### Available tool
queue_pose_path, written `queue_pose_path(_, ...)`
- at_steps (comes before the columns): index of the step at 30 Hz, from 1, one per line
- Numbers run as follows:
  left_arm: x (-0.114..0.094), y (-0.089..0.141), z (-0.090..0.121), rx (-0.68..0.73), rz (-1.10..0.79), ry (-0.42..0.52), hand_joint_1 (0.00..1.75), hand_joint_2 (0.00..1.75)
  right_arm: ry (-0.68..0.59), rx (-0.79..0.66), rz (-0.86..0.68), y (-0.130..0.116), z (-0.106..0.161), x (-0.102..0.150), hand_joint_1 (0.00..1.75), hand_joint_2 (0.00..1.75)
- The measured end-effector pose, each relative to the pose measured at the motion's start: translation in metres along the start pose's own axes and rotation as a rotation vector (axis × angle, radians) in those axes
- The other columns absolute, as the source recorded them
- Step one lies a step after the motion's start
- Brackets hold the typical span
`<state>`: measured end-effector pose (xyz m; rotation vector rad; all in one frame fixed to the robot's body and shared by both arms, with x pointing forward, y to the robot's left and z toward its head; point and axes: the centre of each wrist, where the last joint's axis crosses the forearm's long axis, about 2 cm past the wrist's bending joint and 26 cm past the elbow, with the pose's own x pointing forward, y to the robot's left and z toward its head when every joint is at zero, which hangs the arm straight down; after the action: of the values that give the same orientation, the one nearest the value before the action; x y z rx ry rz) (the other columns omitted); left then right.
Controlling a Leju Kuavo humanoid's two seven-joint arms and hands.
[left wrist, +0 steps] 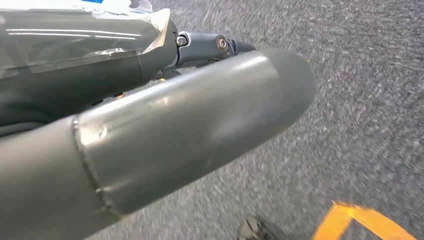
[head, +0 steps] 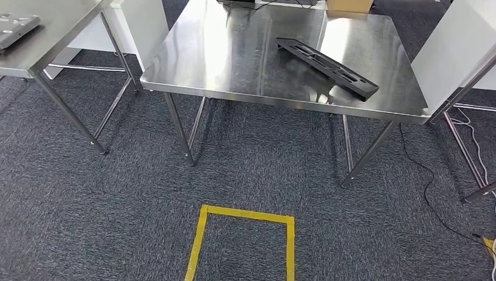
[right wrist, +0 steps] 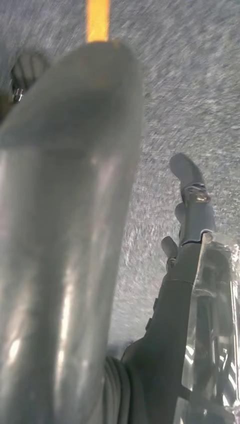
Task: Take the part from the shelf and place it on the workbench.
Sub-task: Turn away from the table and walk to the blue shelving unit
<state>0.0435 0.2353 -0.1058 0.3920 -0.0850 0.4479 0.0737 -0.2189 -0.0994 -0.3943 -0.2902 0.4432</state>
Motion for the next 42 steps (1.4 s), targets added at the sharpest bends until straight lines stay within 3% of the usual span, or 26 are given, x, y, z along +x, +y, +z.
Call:
queue_pose_path(10,0.005,0.001,-0.002,-0.068,-0.087,-0.044,0.00,0.00,-0.039,-0.015,0.026,-0.007,-0.003,0.008,0.00,0.00)
queue_pose_path(19,-0.002,-0.017,0.010,-0.072,-0.150,-0.054,0.00,0.00,0.042,-0.016,-0.007,-0.010,-0.006,-0.001,0.00,0.00)
queue_pose_path(42,-0.001,-0.023,0.013,-0.100,-0.204,-0.090,0.00,0.00,0.079,-0.050,-0.061,-0.017,-0.009,-0.007,0.00,0.00)
